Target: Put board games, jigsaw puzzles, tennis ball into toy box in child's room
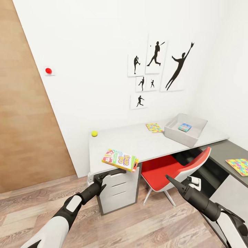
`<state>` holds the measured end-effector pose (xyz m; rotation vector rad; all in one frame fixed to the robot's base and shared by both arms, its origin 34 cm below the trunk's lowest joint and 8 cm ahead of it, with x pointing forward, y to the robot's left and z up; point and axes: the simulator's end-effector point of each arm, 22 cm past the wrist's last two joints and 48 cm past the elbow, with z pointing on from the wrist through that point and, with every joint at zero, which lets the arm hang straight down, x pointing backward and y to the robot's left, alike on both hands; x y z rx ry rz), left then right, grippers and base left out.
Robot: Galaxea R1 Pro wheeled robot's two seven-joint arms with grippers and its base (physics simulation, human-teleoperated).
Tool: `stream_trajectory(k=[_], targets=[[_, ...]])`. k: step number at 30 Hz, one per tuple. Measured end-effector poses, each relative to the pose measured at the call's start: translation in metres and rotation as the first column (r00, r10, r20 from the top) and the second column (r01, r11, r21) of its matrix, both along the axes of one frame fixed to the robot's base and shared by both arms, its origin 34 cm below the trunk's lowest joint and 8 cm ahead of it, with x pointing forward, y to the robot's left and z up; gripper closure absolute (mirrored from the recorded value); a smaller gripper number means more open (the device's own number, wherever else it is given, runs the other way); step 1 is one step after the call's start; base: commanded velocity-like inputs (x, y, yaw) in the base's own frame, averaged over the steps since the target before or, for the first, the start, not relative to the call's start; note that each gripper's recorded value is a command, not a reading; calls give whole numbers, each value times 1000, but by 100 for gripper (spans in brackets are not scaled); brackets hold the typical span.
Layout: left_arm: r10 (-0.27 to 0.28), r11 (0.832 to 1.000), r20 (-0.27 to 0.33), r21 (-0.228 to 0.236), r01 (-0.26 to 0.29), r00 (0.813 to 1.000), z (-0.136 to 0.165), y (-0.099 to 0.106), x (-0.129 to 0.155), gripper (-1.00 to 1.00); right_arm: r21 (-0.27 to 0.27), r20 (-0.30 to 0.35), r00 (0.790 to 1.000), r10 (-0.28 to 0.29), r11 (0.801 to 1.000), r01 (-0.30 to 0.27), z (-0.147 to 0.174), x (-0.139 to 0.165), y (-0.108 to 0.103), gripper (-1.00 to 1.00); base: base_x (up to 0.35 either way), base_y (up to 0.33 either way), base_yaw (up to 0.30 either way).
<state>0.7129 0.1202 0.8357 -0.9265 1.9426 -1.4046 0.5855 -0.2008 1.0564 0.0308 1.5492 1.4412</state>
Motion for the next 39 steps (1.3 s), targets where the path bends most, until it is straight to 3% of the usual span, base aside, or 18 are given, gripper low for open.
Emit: stream_trajectory(k=[39], targets=[[-2,1000,-2,-2,2,1000,0,-2,-1,-100,12,3,1000,2,1000,-2,2,0,5,-100,31,-26,0]])
